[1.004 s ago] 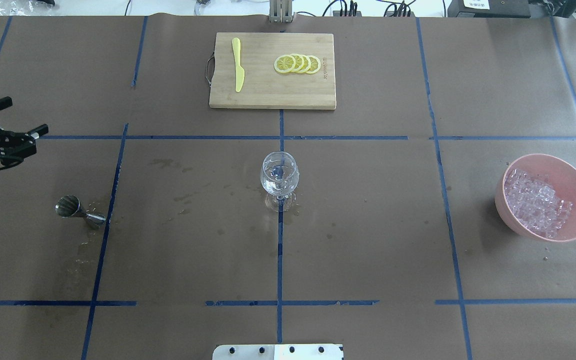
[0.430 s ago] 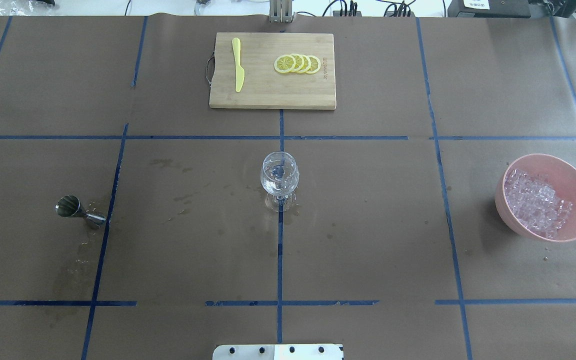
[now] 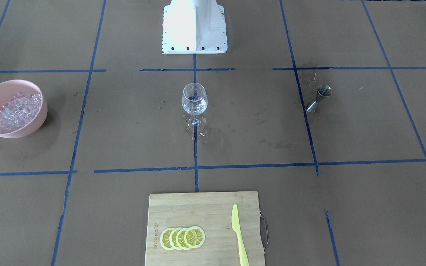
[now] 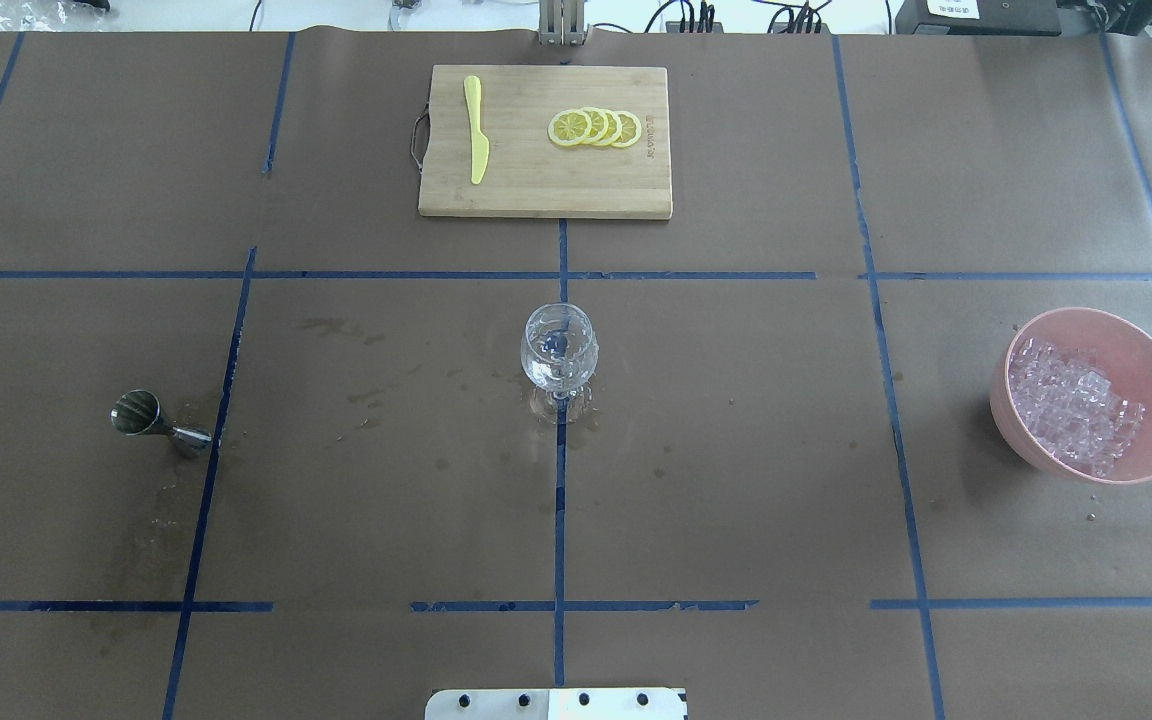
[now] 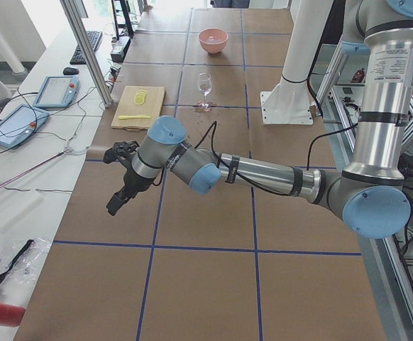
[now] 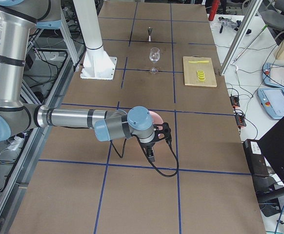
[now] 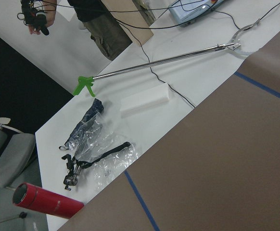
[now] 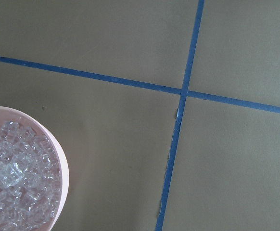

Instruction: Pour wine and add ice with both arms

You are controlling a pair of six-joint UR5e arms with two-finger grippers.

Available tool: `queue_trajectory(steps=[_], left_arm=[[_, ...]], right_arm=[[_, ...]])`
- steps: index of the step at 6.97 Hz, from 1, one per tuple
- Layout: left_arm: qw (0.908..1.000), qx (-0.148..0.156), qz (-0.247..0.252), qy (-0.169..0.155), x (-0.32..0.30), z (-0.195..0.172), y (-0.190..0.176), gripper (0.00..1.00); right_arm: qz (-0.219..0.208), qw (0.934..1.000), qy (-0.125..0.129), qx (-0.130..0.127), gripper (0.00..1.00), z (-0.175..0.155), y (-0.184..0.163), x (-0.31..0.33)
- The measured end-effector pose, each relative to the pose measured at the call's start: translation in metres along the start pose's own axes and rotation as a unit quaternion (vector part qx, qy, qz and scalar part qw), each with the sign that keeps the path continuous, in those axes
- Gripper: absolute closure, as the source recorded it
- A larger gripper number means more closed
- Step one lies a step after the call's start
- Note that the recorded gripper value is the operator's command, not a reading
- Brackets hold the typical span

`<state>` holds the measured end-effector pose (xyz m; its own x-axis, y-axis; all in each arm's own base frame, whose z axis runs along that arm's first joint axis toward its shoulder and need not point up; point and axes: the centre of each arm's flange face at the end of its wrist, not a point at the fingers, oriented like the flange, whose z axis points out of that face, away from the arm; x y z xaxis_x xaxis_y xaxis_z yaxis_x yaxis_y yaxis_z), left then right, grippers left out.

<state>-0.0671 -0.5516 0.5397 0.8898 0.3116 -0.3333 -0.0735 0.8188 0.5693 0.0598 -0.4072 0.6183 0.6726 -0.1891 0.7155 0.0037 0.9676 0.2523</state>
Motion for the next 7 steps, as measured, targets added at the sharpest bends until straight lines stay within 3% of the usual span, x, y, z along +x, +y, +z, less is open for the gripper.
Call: queue_trajectory(steps=[1, 2, 3, 5, 7], left_arm=[[0.9967, -0.068, -0.036, 0.025, -0.004, 0.011, 0.014, 0.0], [0.9865, -0.135, -0.075, 0.054, -0.005, 0.019, 0.028, 0.0], [0.9749, -0.176, -0.105, 0.087, -0.008, 0.022, 0.049, 0.0], [0.9574, -0.189, -0.132, 0.173, -0.01, 0.018, 0.118, 0.0], [0.9561, -0.18, -0.132, 0.19, -0.004, 0.002, 0.138, 0.0]], right_arm=[[0.0, 1.0, 0.0, 0.0, 0.0, 0.0, 0.0, 0.0], [0.0, 1.0, -0.001, 0.0, 0.0, 0.0, 0.0, 0.0], [0.0, 1.0, -0.001, 0.0, 0.0, 0.0, 0.0, 0.0], [-0.002, 1.0, -0.002, 0.002, 0.0, -0.002, -0.001, -0.003], [-0.003, 0.9997, -0.016, 0.016, 0.0, -0.015, -0.01, -0.025]])
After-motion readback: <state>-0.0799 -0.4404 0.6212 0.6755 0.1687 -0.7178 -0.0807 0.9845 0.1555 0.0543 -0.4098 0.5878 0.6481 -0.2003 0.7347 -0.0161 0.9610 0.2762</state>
